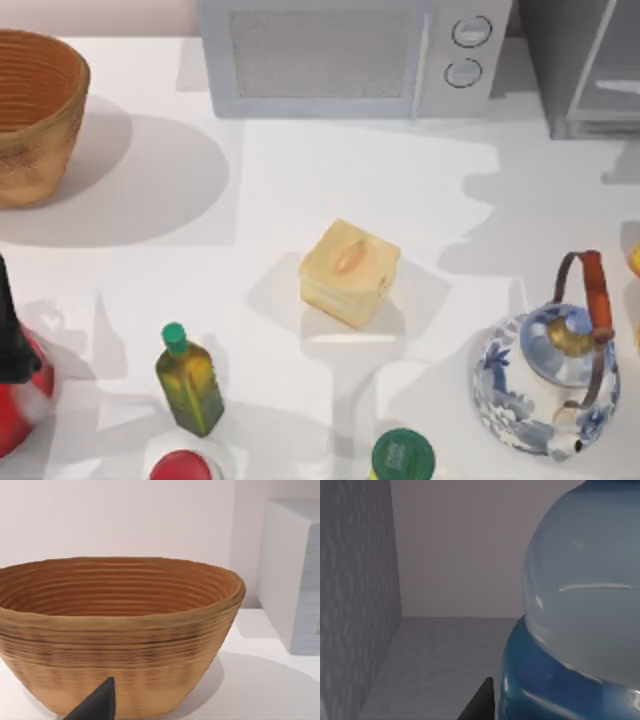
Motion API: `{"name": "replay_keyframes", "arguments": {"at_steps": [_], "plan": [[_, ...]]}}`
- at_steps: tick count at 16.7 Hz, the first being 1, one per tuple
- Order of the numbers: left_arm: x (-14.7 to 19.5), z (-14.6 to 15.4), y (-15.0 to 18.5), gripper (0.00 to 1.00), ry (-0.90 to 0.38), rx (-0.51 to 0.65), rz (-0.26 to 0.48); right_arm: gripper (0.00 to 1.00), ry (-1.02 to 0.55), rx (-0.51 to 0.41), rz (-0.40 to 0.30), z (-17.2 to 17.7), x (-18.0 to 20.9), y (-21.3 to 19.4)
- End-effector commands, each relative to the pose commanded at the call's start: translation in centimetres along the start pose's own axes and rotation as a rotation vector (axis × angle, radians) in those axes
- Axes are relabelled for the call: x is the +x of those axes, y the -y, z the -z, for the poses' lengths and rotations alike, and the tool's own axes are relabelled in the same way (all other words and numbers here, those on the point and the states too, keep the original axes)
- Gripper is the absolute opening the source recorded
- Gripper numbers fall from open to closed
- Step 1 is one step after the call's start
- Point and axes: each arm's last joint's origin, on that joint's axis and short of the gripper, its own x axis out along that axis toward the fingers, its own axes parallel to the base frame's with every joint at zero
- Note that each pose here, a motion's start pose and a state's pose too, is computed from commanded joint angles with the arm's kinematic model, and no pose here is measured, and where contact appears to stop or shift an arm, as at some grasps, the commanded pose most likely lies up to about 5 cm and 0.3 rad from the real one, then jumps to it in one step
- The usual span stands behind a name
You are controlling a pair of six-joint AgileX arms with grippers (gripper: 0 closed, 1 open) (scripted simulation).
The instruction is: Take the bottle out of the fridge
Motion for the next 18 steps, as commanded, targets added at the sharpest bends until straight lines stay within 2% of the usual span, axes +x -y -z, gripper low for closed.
{"name": "replay_keyframes", "arguments": {"at_steps": [5, 11, 18], "plan": [[0.0, 0.0, 0.0, 1.00, 0.000, 0.000, 0.000, 0.00, 0.008, -0.001, 0.001, -3.5, -3.5, -1.5], [0.0, 0.0, 0.0, 1.00, 0.000, 0.000, 0.000, 0.00, 0.010, -0.001, -0.001, -6.6, -11.3, -4.1], [0.0, 0.0, 0.0, 1.00, 0.000, 0.000, 0.000, 0.00, 0.025, 0.002, -0.004, -4.3, -20.7, -6.1]]}}
